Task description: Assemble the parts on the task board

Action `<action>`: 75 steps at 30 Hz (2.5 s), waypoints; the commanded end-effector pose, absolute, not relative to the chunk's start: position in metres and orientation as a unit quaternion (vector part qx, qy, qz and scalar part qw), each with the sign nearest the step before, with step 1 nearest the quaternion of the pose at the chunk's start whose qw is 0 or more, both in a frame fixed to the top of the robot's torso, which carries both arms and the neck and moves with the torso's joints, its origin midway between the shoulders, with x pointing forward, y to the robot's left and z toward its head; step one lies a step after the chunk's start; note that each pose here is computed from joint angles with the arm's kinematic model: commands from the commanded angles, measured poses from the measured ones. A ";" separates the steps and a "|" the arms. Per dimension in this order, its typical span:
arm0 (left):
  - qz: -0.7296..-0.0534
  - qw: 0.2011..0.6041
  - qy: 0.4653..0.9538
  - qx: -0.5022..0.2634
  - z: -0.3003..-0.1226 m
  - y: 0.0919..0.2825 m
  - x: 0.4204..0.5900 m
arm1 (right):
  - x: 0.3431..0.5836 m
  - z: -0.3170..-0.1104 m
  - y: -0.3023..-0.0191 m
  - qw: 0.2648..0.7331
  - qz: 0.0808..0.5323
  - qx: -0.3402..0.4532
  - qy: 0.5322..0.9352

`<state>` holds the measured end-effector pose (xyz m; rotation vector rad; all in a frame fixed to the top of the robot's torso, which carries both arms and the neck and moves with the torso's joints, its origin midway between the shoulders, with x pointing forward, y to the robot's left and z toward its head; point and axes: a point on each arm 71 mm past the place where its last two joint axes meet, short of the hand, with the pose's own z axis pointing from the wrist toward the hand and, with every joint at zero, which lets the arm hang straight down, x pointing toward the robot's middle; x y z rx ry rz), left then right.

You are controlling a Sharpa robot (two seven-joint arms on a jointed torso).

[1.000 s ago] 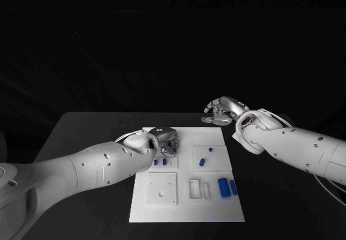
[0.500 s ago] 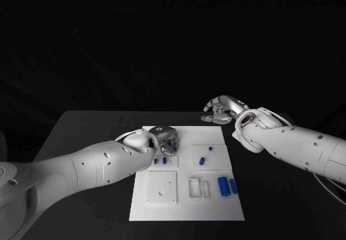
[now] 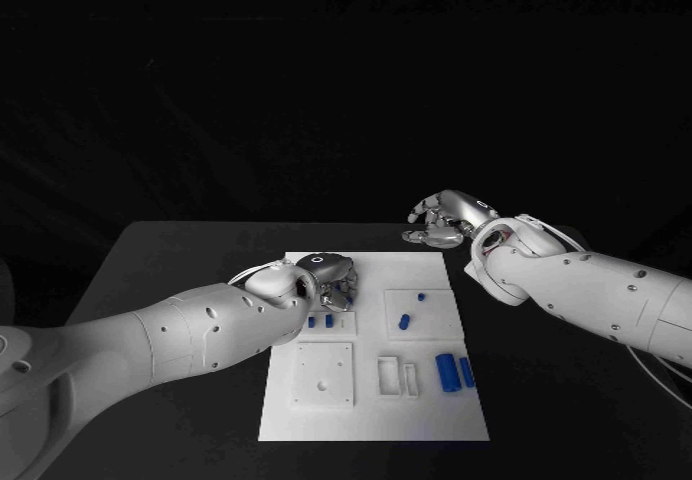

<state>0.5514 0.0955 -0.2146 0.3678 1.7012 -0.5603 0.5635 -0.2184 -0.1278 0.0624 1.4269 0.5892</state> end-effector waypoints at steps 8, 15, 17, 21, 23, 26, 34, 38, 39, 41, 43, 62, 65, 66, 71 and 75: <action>-0.250 0.608 0.740 0.141 -0.225 0.108 0.545 | 0.563 -0.128 -0.218 0.715 0.266 0.020 0.646; -0.287 0.615 0.728 0.094 -0.213 0.119 0.544 | 0.563 -0.128 -0.219 0.715 0.265 0.021 0.646; -0.296 0.607 0.734 0.073 -0.209 0.122 0.545 | 0.563 -0.128 -0.220 0.715 0.265 0.021 0.646; -0.307 0.580 0.753 0.049 -0.206 0.129 0.546 | 0.563 -0.128 -0.221 0.715 0.264 0.022 0.647; -0.308 0.578 0.755 0.040 -0.204 0.134 0.546 | 0.563 -0.128 -0.222 0.715 0.263 0.022 0.647; -0.308 0.572 0.760 0.030 -0.201 0.141 0.546 | 0.563 -0.128 -0.222 0.715 0.263 0.022 0.647; -0.297 0.563 0.771 0.019 -0.201 0.158 0.547 | 0.563 -0.129 -0.224 0.715 0.262 0.023 0.648; -0.292 0.557 0.777 0.019 -0.203 0.163 0.547 | 0.563 -0.129 -0.225 0.715 0.261 0.023 0.648; -0.292 0.557 0.777 0.019 -0.203 0.163 0.547 | 0.563 -0.129 -0.225 0.715 0.261 0.023 0.648; -0.290 0.559 0.777 0.023 -0.203 0.163 0.547 | 0.563 -0.129 -0.225 0.715 0.261 0.023 0.648; -0.288 0.562 0.775 0.029 -0.203 0.163 0.547 | 0.563 -0.129 -0.224 0.715 0.262 0.023 0.648; -0.282 0.579 0.765 0.035 -0.202 0.161 0.553 | 0.563 -0.130 -0.223 0.714 0.262 0.023 0.649; -0.281 0.576 0.767 0.037 -0.203 0.160 0.553 | 0.563 -0.130 -0.223 0.714 0.262 0.023 0.649; -0.281 0.575 0.767 0.038 -0.203 0.159 0.553 | 0.563 -0.130 -0.223 0.714 0.262 0.023 0.649; -0.280 0.570 0.771 0.041 -0.204 0.158 0.552 | 0.563 -0.130 -0.223 0.714 0.262 0.023 0.649; -0.277 0.567 0.775 0.043 -0.205 0.158 0.552 | 0.563 -0.130 -0.223 0.714 0.262 0.023 0.649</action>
